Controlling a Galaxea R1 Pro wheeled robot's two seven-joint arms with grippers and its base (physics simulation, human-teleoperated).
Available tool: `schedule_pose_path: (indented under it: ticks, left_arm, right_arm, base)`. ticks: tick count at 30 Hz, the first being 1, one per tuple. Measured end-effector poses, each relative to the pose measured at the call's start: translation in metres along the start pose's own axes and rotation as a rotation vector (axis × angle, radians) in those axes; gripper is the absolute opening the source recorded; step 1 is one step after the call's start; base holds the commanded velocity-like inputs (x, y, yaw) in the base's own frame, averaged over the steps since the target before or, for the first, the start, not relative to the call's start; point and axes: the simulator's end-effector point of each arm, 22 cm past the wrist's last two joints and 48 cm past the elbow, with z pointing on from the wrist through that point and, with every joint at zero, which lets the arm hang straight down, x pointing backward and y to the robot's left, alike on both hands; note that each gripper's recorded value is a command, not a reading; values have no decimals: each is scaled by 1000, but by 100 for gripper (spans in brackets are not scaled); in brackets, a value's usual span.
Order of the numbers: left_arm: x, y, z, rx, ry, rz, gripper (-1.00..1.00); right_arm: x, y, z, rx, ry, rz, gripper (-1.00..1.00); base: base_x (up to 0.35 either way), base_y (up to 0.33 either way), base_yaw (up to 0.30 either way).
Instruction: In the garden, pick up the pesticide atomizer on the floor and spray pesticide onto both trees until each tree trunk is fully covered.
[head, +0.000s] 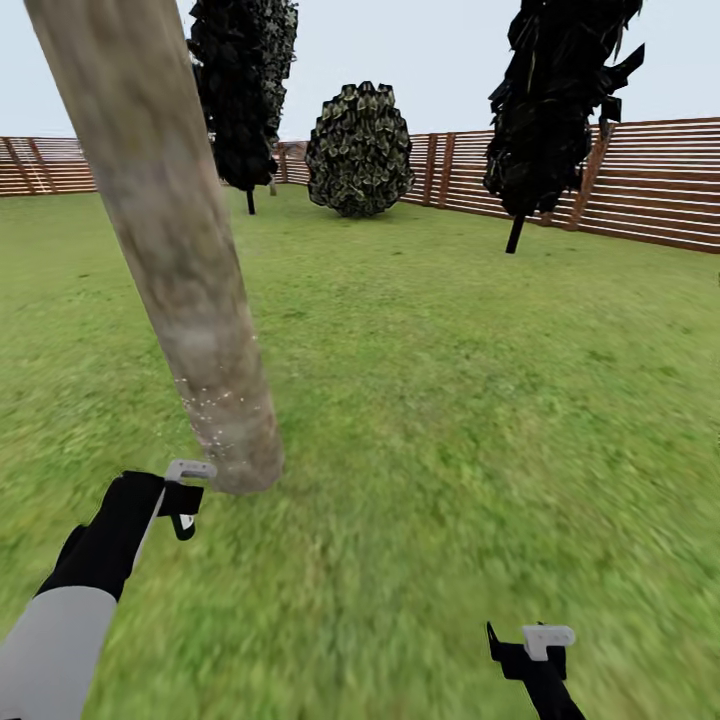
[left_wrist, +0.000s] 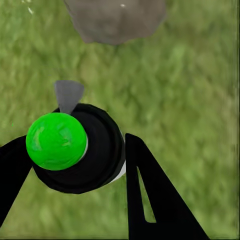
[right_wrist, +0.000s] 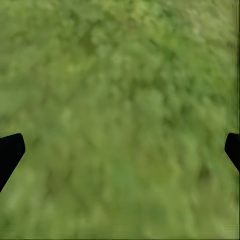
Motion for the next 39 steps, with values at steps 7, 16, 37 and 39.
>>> schedule_pose_path:
  ticks: [7, 16, 37, 39]
  left_arm:
    - [29, -8, 12, 15, -16, 28, -100]
    - [43, 28, 15, -63, -3, -65, -100]
    - [58, 23, 23, -134, 32, -70, -100]
    - [58, 23, 23, -134, 32, -70, -100]
  right_arm:
    - [0, 1, 0, -1, 1, 1, 100]
    - [1, 1, 0, -1, 1, 2, 100]
    - [0, -1, 0, 1, 0, 0, 100]
    - [0, -1, 0, 1, 1, 0, 100]
  base:
    - [3, -276, 157]
    - [149, -254, 134]
    - [198, -216, 124]
    - [108, -261, 0]
